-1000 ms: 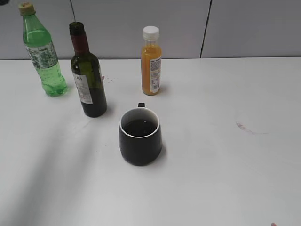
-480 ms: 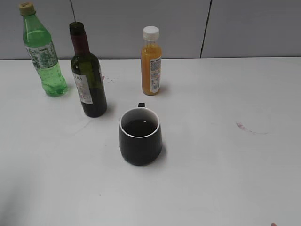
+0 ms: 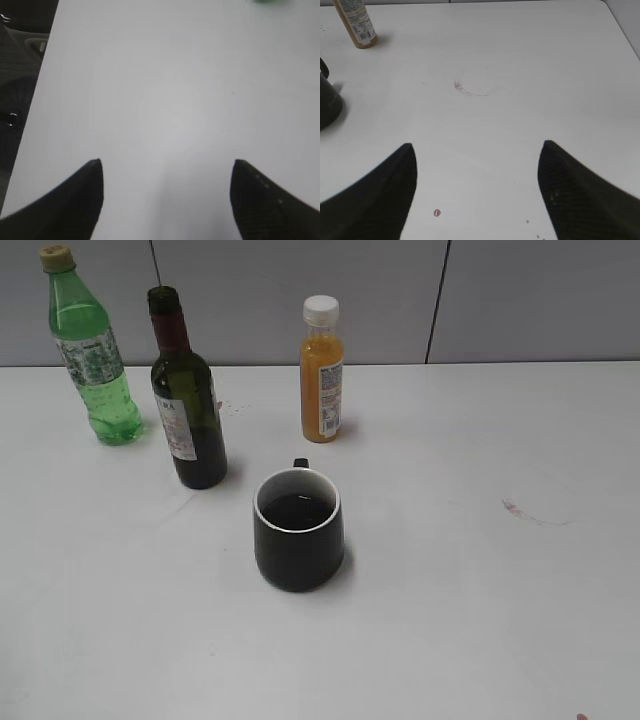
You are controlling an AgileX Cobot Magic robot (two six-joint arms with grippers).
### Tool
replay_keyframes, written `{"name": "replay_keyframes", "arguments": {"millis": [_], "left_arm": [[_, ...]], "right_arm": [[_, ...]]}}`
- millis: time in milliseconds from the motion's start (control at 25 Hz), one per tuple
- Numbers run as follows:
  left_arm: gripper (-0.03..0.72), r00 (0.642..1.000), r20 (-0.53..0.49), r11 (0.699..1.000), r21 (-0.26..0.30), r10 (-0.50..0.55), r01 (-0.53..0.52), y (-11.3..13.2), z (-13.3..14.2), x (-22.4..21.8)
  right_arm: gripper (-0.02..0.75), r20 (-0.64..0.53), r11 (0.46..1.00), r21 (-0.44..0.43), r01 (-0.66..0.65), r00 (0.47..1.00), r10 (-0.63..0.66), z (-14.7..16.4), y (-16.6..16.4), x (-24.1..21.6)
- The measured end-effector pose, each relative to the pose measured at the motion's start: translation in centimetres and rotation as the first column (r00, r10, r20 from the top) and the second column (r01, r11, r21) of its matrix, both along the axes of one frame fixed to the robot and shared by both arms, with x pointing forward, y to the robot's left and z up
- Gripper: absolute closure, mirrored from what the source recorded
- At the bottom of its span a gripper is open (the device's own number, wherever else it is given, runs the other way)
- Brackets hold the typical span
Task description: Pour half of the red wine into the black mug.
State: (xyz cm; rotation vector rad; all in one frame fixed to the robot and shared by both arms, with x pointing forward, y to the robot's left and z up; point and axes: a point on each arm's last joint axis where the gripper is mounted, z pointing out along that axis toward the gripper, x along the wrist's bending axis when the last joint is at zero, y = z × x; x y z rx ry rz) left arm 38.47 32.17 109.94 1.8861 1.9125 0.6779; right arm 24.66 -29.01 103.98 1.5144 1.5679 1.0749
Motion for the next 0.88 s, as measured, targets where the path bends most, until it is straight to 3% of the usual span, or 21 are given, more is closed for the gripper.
{"name": "replay_keyframes", "arguments": {"millis": [200,440,640,880], "left_arm": [[0.100,0.997,0.081,0.999,-0.052,-0.007,0.011,-0.9,-0.5,-3.3],[0.100,0.985,0.173,0.997,-0.076,-0.013,0.026,-1.8,-2.0,-7.4],[0.100,0.981,0.193,0.996,-0.079,-0.022,0.038,-2.3,-3.1,-10.0],[0.100,0.956,0.292,0.997,-0.060,-0.026,0.046,-2.7,-3.0,-12.4]], "right_arm": [[0.165,0.000,1.000,0.000,0.000,1.000,0.000,0.0,0.0,0.0],[0.165,0.000,1.000,0.000,0.000,1.000,0.000,0.0,0.0,0.0],[0.165,0.000,1.000,0.000,0.000,1.000,0.000,0.0,0.0,0.0],[0.165,0.000,1.000,0.000,0.000,1.000,0.000,0.0,0.0,0.0]]}}
